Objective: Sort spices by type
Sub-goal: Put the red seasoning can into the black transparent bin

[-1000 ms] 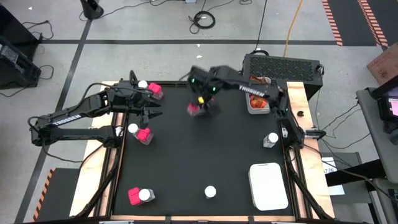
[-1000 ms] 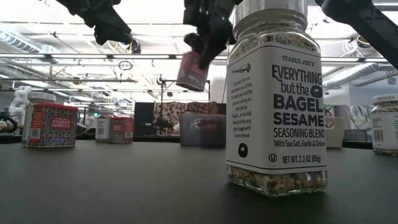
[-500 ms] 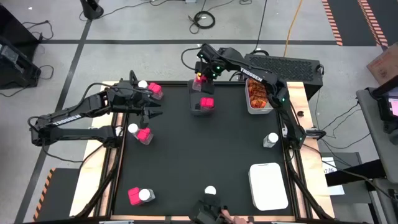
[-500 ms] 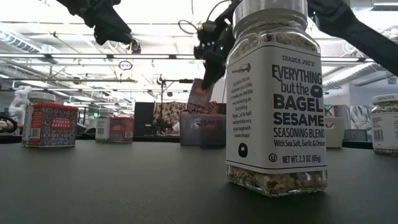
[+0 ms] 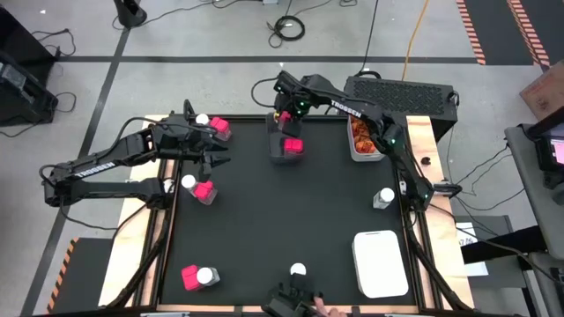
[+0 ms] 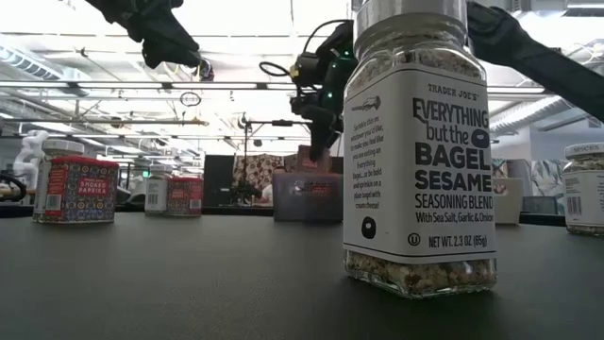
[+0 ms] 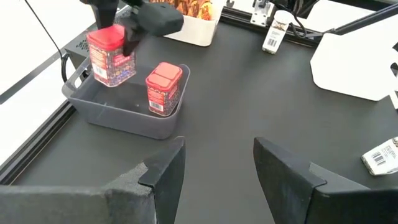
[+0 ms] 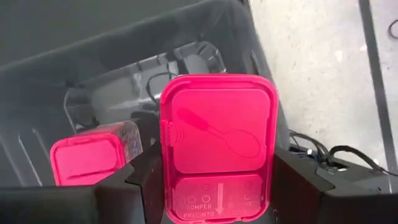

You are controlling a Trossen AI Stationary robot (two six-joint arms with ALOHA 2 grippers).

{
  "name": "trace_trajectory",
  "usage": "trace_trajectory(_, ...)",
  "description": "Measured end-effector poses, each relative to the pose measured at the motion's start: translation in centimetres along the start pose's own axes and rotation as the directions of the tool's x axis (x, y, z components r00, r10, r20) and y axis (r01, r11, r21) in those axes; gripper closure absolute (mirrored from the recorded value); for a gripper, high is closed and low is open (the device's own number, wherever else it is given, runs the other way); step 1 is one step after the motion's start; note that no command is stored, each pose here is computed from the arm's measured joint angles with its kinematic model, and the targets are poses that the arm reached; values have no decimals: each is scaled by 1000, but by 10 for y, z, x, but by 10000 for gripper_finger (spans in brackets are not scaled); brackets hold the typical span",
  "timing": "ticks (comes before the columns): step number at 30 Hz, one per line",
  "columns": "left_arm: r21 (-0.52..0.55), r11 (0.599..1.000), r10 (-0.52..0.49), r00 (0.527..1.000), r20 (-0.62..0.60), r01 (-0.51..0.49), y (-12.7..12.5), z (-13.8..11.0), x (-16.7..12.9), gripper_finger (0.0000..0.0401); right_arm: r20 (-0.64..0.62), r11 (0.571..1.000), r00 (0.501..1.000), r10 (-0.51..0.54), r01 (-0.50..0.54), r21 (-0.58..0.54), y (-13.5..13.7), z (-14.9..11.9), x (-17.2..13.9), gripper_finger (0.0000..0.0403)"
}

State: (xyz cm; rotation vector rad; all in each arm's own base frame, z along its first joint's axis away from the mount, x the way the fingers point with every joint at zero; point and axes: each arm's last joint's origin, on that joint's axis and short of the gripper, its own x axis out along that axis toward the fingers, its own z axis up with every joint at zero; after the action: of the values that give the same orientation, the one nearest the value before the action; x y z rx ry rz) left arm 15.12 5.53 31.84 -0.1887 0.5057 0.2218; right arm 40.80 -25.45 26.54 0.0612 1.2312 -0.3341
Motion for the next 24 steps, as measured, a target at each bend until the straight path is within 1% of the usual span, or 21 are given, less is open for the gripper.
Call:
trace_trajectory(5, -18, 1000, 0, 1000, 0, 0, 0, 0, 0, 207, -82, 1000, 996, 30, -30, 9, 6, -5, 14, 195)
trace_trajectory(13, -25, 1000, 0, 1000, 0, 0, 0, 0, 0, 207, -156, 998, 986, 63, -66, -11, 23, -9, 21, 195)
trace_trajectory(17, -25, 1000, 0, 1000, 0, 0, 0, 0, 0, 207, -129, 996, 990, 63, -70, -52, 32, -5, 21, 195)
trace_trajectory(24, -26, 1000, -1, 1000, 0, 1, 0, 0, 0, 207, -158, 991, 985, 73, -90, -102, 42, -9, 31, 195)
